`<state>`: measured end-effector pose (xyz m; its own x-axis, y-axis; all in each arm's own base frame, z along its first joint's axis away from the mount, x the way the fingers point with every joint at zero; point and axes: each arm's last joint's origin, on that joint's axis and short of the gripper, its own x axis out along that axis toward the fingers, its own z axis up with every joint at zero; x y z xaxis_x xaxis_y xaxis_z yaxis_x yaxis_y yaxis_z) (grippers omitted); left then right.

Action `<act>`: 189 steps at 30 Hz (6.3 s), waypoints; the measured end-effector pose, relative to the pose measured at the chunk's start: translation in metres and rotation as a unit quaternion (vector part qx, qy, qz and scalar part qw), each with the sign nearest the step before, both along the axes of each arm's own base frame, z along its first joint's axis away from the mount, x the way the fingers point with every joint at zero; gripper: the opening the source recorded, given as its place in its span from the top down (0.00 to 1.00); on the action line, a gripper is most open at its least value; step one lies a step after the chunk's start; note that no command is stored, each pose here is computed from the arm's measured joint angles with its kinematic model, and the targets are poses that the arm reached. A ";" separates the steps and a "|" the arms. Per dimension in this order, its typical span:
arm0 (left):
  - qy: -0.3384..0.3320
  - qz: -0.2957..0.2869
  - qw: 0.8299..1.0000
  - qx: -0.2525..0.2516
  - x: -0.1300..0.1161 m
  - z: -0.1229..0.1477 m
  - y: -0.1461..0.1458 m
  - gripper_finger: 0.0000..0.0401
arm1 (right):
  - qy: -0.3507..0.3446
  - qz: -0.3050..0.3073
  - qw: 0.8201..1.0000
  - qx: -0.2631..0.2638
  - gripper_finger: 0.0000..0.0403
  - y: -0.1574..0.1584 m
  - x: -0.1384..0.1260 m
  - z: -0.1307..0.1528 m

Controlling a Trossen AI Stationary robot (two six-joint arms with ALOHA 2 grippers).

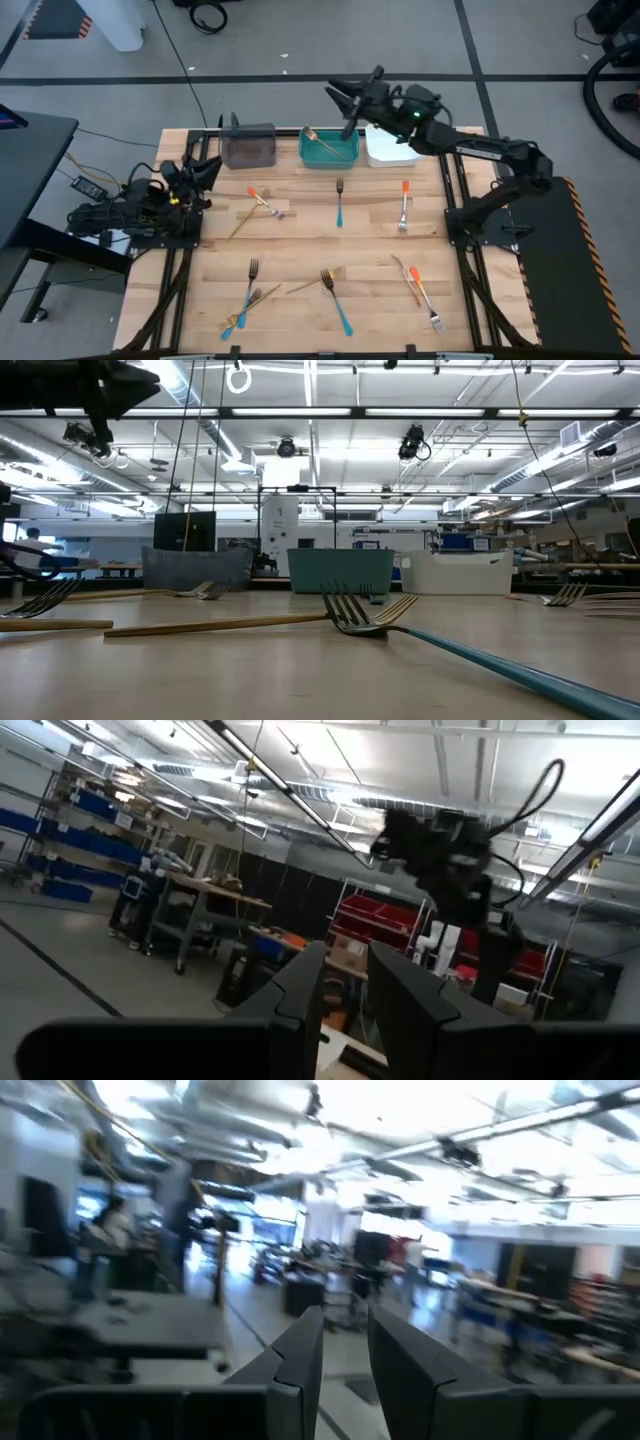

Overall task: Sort silverware by color (type)
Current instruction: Put the orange fork into the black bin, then put the blue fork into the white bin

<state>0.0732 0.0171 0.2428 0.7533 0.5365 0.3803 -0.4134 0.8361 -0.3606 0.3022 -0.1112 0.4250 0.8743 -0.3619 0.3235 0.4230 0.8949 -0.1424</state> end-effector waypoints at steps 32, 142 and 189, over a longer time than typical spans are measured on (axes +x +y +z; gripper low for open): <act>0.289 -0.053 0.931 0.217 0.051 0.078 -0.001 0.76 | 0.122 -0.028 0.991 -0.039 0.77 0.040 -0.013 0.000; 0.795 0.005 0.607 0.020 0.147 0.024 0.183 0.98 | 0.421 -0.108 0.892 0.124 0.77 -0.009 -0.045 -0.065; 0.634 -0.149 0.747 -0.136 0.164 0.026 0.139 0.74 | 0.472 -0.104 0.708 0.515 0.77 0.078 -0.058 -0.109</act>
